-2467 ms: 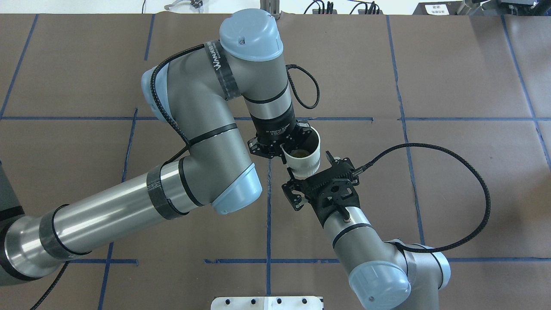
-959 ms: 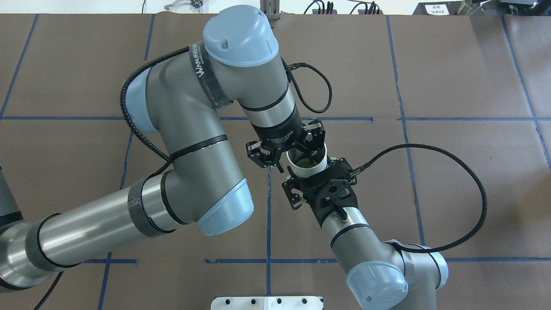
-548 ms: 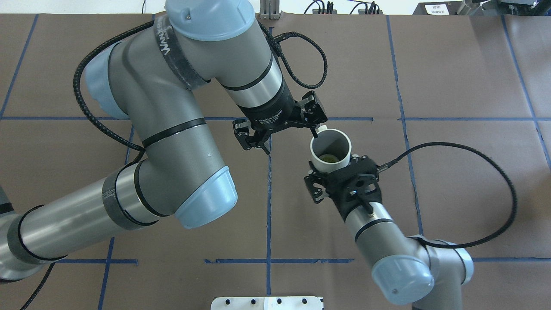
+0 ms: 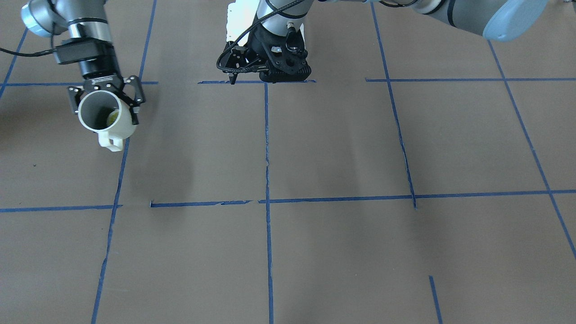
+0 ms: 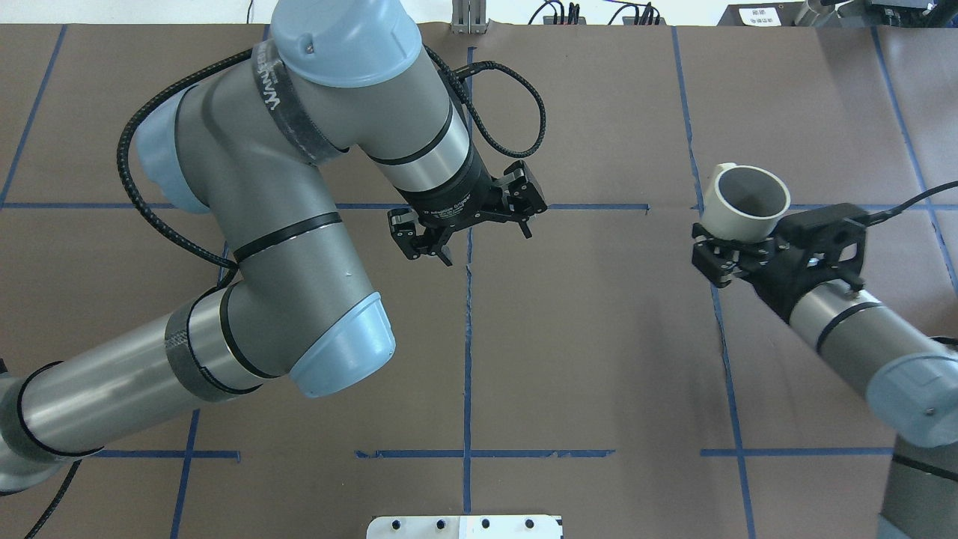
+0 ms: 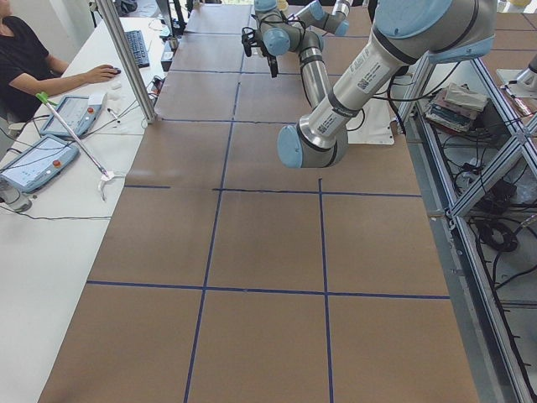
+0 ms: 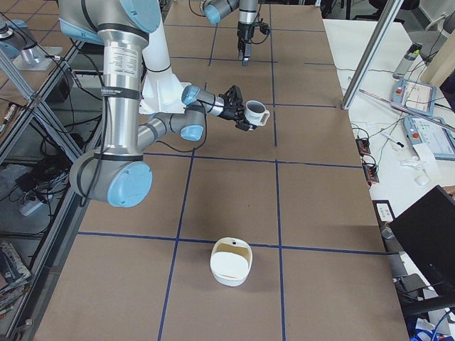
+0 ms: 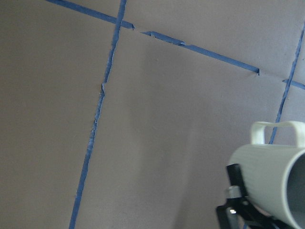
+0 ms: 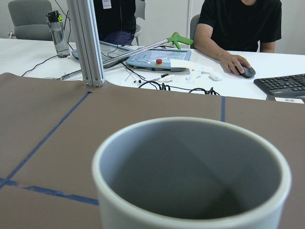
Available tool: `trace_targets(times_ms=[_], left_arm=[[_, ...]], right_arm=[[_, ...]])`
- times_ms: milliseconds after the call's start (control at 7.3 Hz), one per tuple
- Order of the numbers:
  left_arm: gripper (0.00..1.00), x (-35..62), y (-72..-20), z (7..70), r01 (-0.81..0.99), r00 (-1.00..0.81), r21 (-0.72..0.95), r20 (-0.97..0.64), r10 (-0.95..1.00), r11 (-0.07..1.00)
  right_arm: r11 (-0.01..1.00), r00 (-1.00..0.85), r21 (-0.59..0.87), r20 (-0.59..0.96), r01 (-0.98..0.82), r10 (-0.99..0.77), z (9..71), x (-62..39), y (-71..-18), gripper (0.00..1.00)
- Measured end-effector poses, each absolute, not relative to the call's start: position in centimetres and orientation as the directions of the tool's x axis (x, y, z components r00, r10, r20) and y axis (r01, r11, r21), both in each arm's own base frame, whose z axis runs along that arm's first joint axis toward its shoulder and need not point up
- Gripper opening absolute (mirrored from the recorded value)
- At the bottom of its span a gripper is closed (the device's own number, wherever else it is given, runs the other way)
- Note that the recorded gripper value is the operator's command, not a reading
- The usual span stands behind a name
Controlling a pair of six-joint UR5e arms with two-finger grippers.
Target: Left arm hands cup to right arm to dump lemon
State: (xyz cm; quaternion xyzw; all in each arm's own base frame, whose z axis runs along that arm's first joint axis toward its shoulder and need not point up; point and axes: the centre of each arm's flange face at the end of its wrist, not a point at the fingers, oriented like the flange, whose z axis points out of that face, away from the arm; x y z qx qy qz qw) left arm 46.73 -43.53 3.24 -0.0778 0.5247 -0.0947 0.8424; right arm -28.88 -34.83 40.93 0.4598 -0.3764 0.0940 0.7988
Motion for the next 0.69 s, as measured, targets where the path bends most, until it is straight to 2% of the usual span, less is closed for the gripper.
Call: trace_targets(times_ms=[411,685], left_arm=[[1.00,46.9,-43.6,3.7,0.079,0.431,-0.229,-0.870,-0.240,0.970],[1.00,46.9,-43.6,4.0,0.084,0.434,-0.228,-0.868,-0.242,0.970]], right_arm=[[0.648,0.628,0.564,0.760,-0.512,-0.165,52.4,-15.2,-34.7,0.24],[0.731,0.549,0.435,0.830,-0.525,-0.100,60.7,-5.3,-34.1,0.25]])
